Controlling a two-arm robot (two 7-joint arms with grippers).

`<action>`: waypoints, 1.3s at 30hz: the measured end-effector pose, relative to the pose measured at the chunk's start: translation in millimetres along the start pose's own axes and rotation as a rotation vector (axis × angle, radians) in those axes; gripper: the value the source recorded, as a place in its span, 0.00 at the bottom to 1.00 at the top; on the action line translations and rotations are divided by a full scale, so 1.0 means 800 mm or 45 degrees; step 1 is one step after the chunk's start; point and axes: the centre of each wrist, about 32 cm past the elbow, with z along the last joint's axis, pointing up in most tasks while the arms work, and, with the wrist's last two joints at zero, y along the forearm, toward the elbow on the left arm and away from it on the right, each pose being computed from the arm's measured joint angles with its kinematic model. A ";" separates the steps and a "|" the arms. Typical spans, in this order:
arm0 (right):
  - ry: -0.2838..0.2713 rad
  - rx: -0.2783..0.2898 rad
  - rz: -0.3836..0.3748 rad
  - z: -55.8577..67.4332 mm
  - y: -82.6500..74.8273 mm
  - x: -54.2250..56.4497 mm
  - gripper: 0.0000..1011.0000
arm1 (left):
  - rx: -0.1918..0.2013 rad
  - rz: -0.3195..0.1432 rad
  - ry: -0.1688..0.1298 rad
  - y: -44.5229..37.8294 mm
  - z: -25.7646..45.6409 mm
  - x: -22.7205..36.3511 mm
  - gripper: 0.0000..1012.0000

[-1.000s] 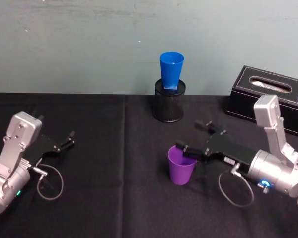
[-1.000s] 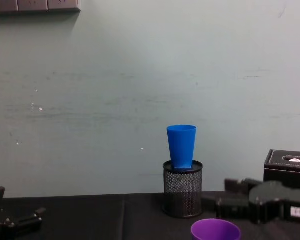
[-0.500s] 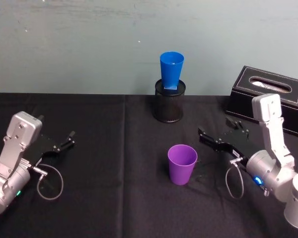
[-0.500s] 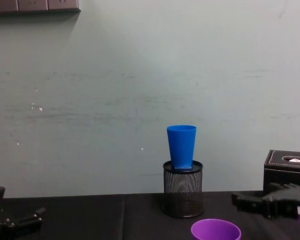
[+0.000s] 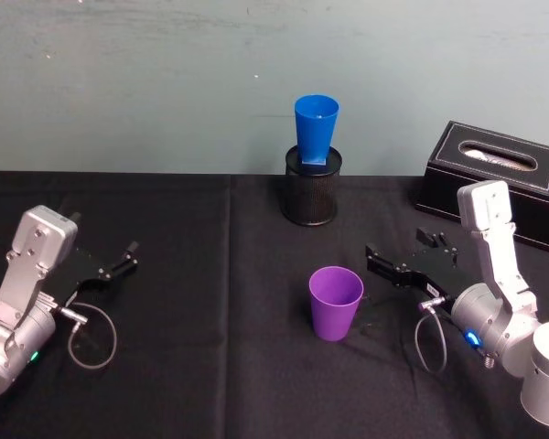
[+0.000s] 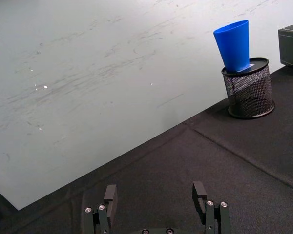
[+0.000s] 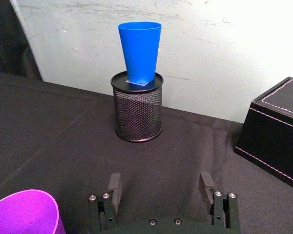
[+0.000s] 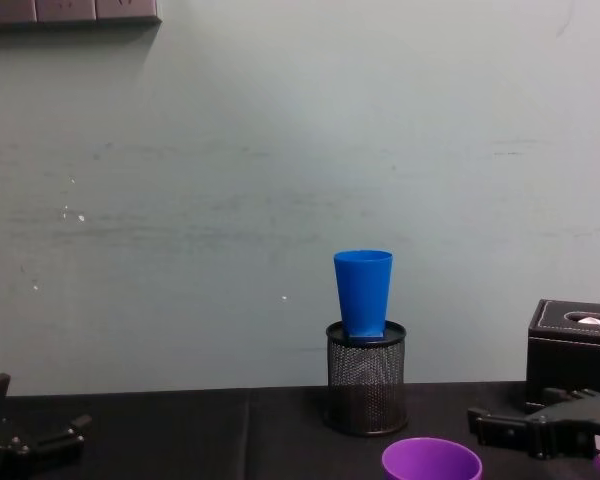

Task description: Pick up one cup with a gripper and tap it against the other cup.

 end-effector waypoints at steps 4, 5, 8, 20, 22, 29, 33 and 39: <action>0.000 0.001 0.001 0.000 0.000 0.000 0.99 | 0.000 0.000 0.000 0.000 0.0000 0.0000 1.00; 0.000 0.002 0.001 0.000 0.000 0.000 0.99 | 0.000 0.000 0.000 0.000 0.0000 0.0000 1.00; 0.000 0.002 0.001 0.000 0.000 -0.001 0.99 | 0.000 0.000 0.000 0.000 0.0000 0.0000 1.00; -0.001 0.005 -0.002 0.000 0.001 -0.001 0.99 | 0.000 0.000 0.000 0.000 0.0000 0.0000 1.00; -0.002 0.005 -0.002 0.000 0.001 -0.001 0.99 | 0.000 0.000 0.000 0.000 0.0000 0.0000 1.00; -0.002 0.006 -0.002 0.000 0.001 -0.001 0.99 | 0.000 0.000 0.000 0.000 0.0000 0.0000 1.00; -0.002 0.006 -0.003 0.000 0.001 -0.001 0.99 | 0.000 0.000 0.000 0.000 0.0000 0.0000 1.00; -0.002 0.006 -0.004 0.000 0.001 -0.001 0.99 | 0.000 0.000 0.000 0.000 0.0000 0.0000 1.00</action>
